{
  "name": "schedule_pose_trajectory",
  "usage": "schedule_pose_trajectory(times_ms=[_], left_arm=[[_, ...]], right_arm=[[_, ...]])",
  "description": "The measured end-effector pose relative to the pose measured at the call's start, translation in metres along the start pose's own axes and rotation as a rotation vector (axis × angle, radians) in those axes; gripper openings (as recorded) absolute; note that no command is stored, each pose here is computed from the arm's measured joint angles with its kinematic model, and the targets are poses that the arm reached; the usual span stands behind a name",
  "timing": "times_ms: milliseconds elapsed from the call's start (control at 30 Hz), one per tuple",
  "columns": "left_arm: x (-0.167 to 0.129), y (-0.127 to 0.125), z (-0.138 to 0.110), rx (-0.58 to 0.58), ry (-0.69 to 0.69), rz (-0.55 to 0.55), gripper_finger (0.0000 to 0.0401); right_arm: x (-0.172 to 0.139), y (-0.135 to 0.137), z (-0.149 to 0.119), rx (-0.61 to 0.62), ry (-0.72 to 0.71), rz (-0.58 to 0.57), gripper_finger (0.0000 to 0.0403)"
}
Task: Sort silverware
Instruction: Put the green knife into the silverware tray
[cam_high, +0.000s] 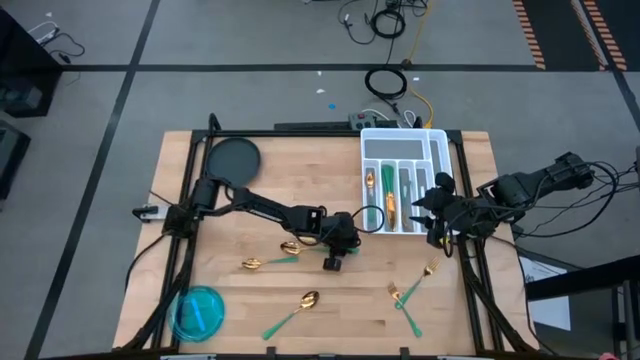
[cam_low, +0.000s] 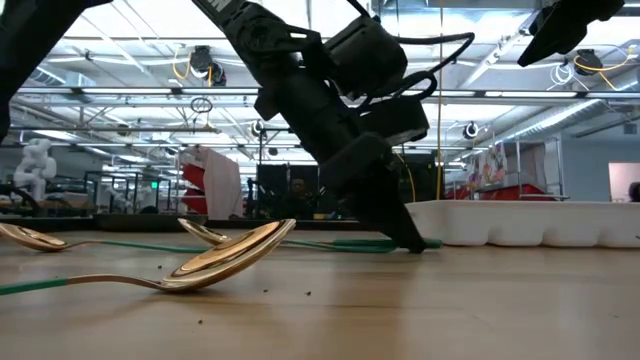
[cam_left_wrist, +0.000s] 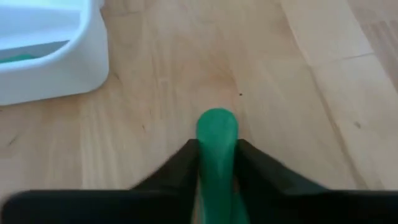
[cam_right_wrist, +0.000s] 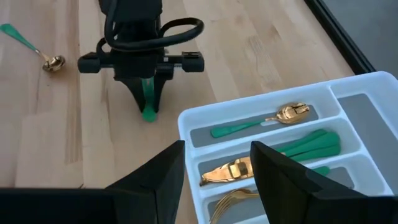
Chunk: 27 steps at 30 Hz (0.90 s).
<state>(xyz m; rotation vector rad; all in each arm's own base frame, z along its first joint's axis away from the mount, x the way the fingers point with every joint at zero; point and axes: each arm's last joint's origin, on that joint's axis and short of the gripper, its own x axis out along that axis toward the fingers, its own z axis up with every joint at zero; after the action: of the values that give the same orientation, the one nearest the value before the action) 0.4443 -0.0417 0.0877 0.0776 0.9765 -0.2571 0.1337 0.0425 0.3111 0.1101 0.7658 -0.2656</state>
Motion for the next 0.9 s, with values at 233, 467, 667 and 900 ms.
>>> schedule_pose_trajectory(times_ms=[233,467,667,900], left_arm=[[-0.004,0.001,0.007,-0.048,-0.035,-0.019,0.002],[-0.029,0.005,0.019,-0.084,-0.055,0.02,0.002],[-0.064,0.014,0.032,-0.128,-0.099,0.115,0.0019],[-0.112,0.03,0.048,-0.222,-0.215,0.193,0.0019]], right_arm=[[0.0,0.0,0.001,0.035,-0.006,0.001,0.0176],[0.0,-0.001,0.001,0.053,-0.023,-0.026,0.0176],[-0.001,-0.002,0.002,0.058,-0.056,-0.065,0.0176],[-0.002,-0.003,0.002,0.064,-0.076,-0.09,0.0176]])
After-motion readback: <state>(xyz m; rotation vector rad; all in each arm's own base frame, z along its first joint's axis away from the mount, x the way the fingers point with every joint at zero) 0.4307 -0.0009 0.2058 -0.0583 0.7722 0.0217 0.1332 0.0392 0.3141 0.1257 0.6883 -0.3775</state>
